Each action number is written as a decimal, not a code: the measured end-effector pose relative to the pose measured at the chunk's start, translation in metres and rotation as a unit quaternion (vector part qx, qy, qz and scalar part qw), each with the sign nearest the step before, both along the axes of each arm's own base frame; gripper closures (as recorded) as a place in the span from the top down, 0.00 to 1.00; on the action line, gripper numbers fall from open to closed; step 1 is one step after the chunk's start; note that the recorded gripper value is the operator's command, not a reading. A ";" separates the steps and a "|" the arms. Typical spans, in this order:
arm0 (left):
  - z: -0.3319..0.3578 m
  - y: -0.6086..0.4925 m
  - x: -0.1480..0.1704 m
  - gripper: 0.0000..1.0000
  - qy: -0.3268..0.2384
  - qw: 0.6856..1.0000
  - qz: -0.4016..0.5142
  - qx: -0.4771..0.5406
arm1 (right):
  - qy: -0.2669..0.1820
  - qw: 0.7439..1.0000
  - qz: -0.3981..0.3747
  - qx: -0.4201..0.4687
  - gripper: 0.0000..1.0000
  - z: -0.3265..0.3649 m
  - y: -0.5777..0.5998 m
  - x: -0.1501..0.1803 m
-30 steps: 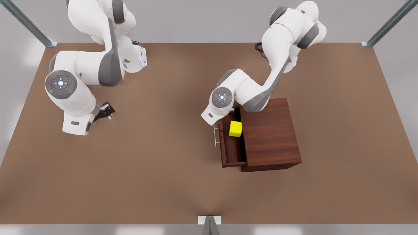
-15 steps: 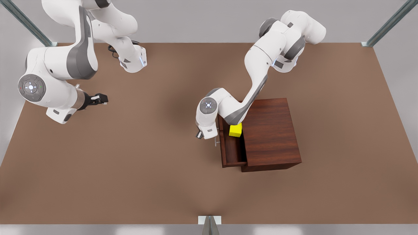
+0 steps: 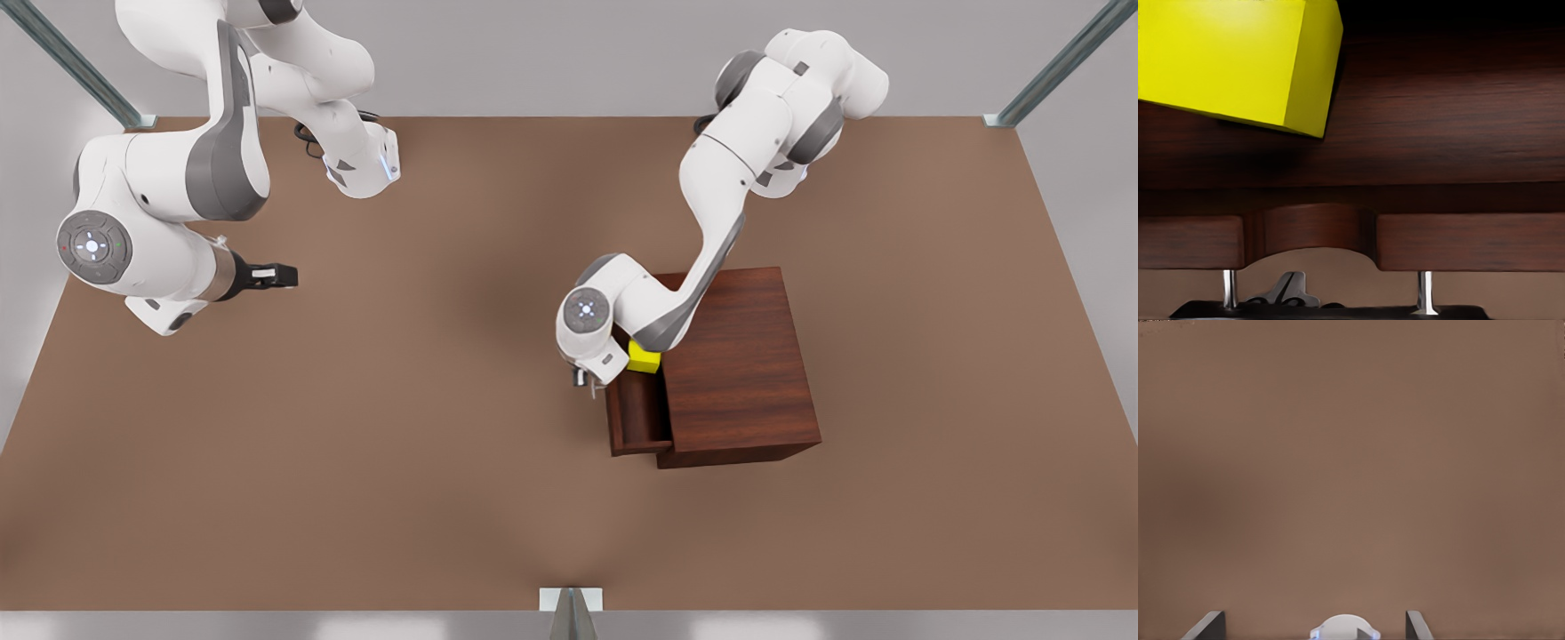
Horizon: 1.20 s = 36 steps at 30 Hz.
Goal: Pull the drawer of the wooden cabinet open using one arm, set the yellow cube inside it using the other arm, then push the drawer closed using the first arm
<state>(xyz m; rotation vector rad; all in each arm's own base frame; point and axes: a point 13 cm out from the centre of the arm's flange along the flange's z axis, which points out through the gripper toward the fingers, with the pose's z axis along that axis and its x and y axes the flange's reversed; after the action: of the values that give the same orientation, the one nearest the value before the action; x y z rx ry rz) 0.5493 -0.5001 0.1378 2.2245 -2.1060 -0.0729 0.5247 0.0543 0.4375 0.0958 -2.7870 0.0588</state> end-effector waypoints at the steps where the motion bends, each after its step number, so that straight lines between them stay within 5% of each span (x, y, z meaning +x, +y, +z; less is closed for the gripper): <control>1: 0.000 0.002 0.000 0.21 0.002 1.000 0.009 0.001 | 0.000 1.000 -0.003 -0.001 1.00 0.000 0.000 0.000; 36: 0.014 0.098 0.027 0.21 0.044 0.988 0.140 0.056 | 0.002 0.998 -0.050 -0.021 1.00 -0.005 0.004 0.001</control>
<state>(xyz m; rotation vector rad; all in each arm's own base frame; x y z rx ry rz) 0.5765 -0.4025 0.1519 2.5062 -1.7679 -0.2746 0.5252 0.0585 0.4321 -0.0553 -2.7793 0.0929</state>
